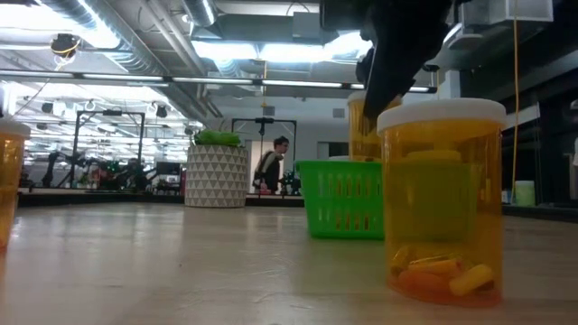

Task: Pick and place pill bottles into a basket
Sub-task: Put the orange pill bottle into the green bin

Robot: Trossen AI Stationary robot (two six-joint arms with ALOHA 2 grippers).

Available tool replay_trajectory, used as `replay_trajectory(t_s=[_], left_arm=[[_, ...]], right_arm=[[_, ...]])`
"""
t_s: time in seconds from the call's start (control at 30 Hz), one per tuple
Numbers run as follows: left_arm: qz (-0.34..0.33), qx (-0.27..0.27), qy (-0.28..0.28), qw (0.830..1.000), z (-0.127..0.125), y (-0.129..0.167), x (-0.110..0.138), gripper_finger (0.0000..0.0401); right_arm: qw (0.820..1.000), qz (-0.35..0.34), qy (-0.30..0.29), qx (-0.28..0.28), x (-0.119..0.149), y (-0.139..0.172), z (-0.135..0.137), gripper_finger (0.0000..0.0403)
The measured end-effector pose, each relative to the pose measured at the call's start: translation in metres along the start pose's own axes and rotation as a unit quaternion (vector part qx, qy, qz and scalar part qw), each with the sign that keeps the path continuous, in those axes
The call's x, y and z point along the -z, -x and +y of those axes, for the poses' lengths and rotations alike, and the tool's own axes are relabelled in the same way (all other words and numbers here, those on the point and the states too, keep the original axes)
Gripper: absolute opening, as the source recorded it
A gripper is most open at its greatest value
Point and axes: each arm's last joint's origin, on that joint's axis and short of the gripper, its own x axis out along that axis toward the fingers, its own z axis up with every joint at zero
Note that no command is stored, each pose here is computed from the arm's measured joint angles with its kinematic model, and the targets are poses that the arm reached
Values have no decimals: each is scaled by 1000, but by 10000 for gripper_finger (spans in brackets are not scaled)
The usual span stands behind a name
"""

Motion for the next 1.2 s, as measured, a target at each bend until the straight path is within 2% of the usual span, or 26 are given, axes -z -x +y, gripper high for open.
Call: replay_trajectory(t_s=[1.0, 1.2], left_arm=[[-1, -1, 1, 1000, 0, 0, 0, 322], [-1, -1, 1, 1000, 0, 0, 0, 322]], right_arm=[[1000, 10, -16, -18, 12, -16, -3, 217], [1000, 8, -16, -19, 12, -16, -3, 245]])
